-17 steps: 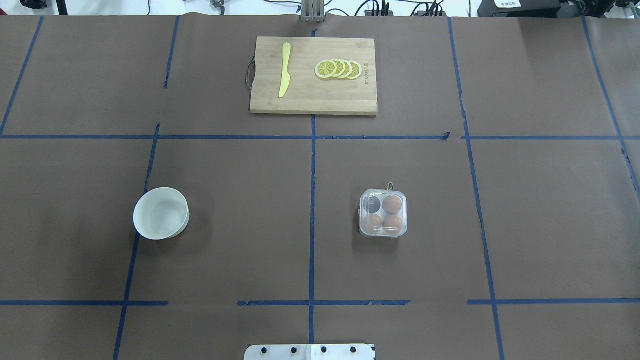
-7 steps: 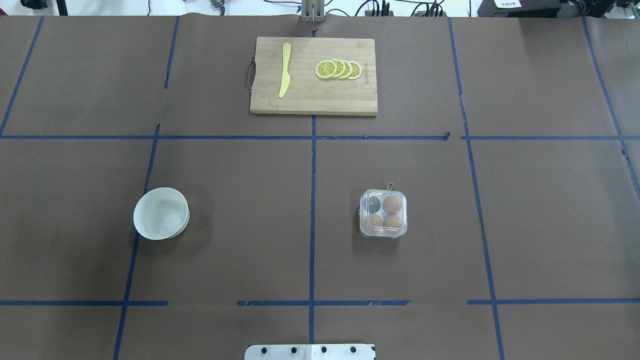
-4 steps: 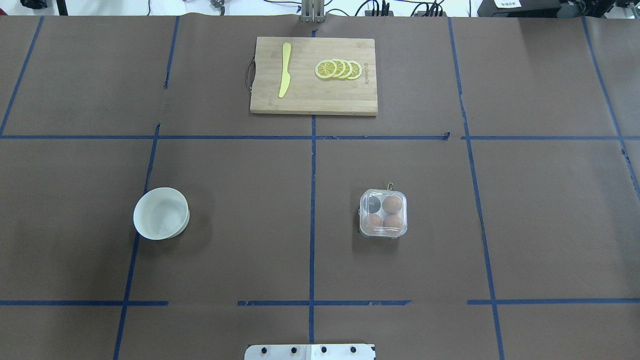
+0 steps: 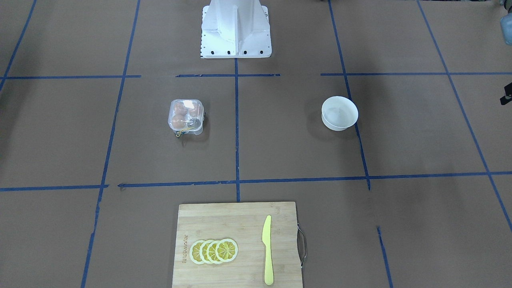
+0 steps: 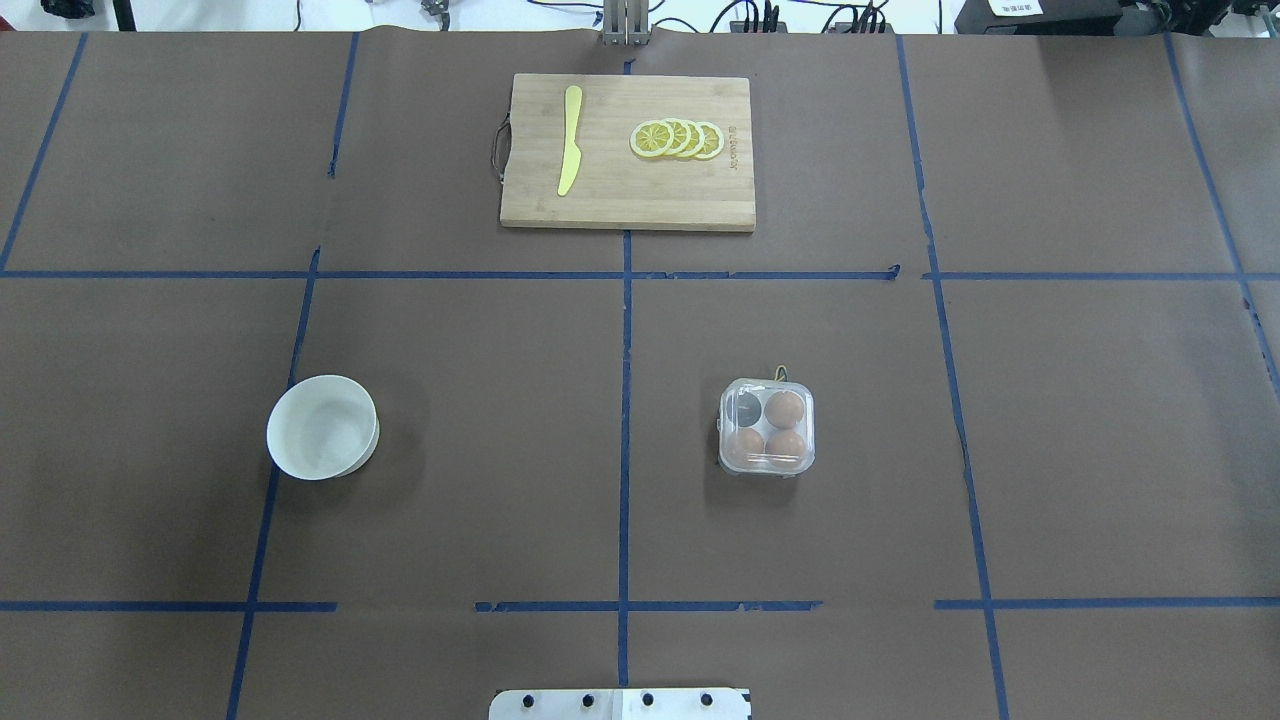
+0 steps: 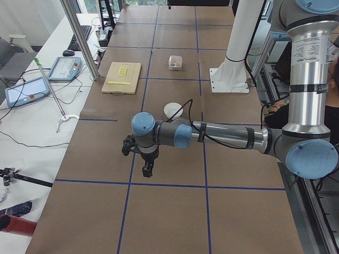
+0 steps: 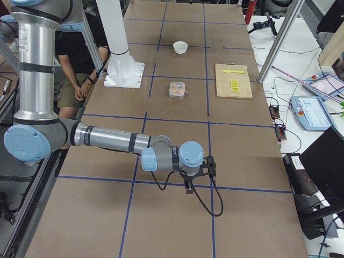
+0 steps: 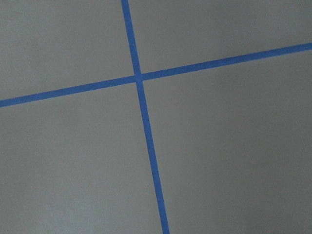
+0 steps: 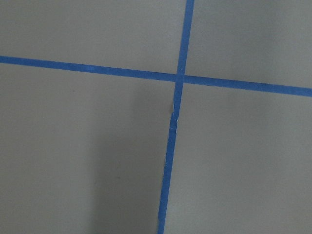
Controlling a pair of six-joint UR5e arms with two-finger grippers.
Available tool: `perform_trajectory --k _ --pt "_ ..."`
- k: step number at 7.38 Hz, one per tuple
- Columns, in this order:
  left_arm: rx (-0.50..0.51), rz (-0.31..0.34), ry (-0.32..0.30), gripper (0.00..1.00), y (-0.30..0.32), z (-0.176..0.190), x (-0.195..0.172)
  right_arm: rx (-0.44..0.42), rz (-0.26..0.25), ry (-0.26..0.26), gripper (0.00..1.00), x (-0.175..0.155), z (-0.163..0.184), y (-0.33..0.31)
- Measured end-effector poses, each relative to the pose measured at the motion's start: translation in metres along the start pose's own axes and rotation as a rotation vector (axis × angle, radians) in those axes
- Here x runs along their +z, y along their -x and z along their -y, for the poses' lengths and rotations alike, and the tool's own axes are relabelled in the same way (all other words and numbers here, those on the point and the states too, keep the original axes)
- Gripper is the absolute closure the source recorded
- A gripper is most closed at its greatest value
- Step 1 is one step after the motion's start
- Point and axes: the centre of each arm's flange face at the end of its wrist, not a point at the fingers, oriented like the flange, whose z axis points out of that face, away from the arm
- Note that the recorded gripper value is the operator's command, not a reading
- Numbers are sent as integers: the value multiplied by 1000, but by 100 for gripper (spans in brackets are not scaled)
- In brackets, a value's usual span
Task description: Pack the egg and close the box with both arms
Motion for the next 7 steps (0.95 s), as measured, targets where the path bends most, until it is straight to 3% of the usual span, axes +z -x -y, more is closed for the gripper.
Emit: perform_trajectory --k 4,7 --pt "-23 -3 24 0 -8 6 -9 -4 10 7 0 -19 13 29" --pt "-46 -20 44 0 -10 6 -10 6 6 25 0 -45 -5 65"
